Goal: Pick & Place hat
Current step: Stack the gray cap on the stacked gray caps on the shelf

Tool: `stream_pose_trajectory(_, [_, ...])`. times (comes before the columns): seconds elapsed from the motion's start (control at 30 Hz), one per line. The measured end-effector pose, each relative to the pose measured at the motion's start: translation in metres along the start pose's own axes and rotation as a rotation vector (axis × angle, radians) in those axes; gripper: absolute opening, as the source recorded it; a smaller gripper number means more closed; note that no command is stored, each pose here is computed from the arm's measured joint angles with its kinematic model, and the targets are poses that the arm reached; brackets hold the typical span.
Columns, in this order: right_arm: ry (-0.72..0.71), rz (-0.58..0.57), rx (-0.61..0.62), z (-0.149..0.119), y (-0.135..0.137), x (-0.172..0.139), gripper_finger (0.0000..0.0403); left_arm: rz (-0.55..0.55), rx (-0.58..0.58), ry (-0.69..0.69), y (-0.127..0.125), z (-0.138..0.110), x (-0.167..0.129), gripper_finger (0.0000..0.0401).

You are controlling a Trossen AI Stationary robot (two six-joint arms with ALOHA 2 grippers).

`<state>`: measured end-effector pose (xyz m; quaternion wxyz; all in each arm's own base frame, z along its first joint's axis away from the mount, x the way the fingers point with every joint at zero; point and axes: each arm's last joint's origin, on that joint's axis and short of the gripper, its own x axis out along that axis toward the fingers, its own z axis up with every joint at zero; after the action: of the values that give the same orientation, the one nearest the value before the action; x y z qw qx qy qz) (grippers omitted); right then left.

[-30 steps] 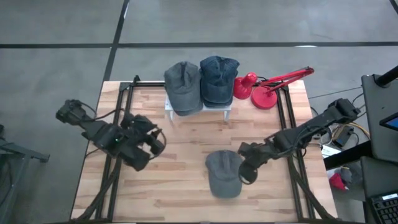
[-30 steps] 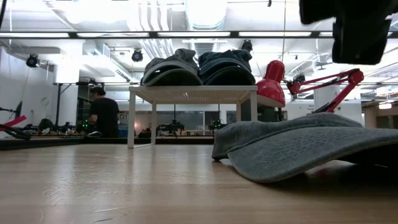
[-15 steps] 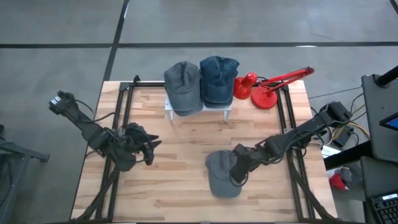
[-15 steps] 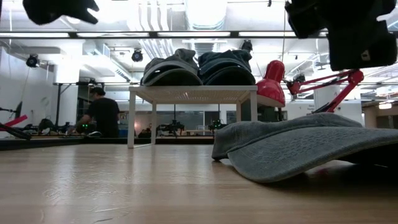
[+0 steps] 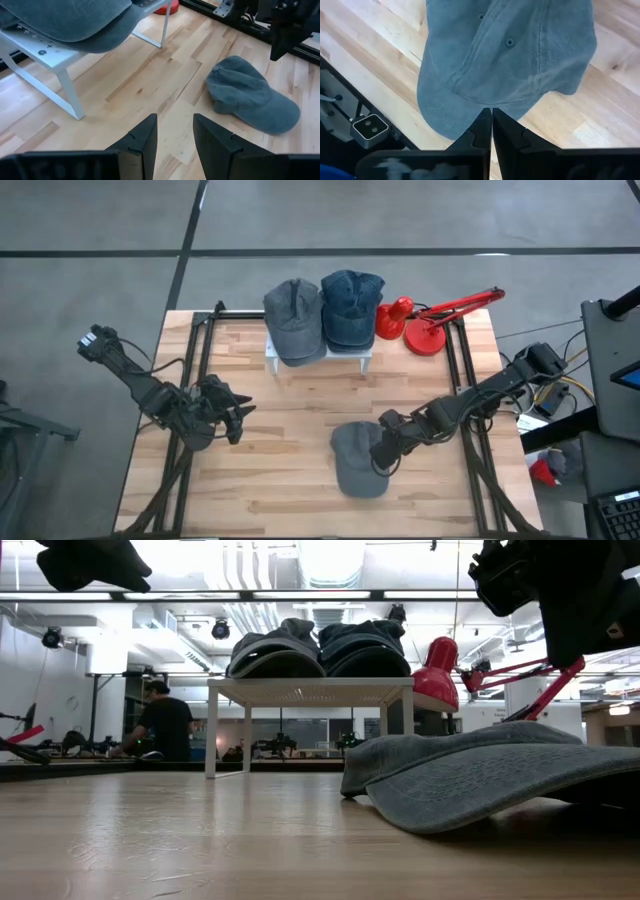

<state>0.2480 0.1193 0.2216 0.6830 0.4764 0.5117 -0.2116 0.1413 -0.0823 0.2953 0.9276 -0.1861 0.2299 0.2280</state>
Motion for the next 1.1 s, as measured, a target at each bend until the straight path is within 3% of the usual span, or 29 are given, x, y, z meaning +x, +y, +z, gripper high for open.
stream_pose_trajectory(0.43, [0.001, -0.024, 0.125, -0.0004, -0.0058, 0.0042, 0.0013, 0.008, 0.052, 0.004, 0.0018, -0.0033, 0.0017, 0.0126])
stream_pose_trajectory(0.93, [0.024, -0.04, 0.187, -0.0013, -0.0101, 0.0077, 0.003, 0.01, 0.043, 0.002, 0.0019, -0.0032, 0.0017, 0.0126])
stream_pose_trajectory(1.1, [0.023, -0.034, 0.153, -0.0012, -0.0096, 0.0077, 0.004, 0.01, 0.035, 0.002, 0.0019, -0.0032, 0.0017, 0.0126])
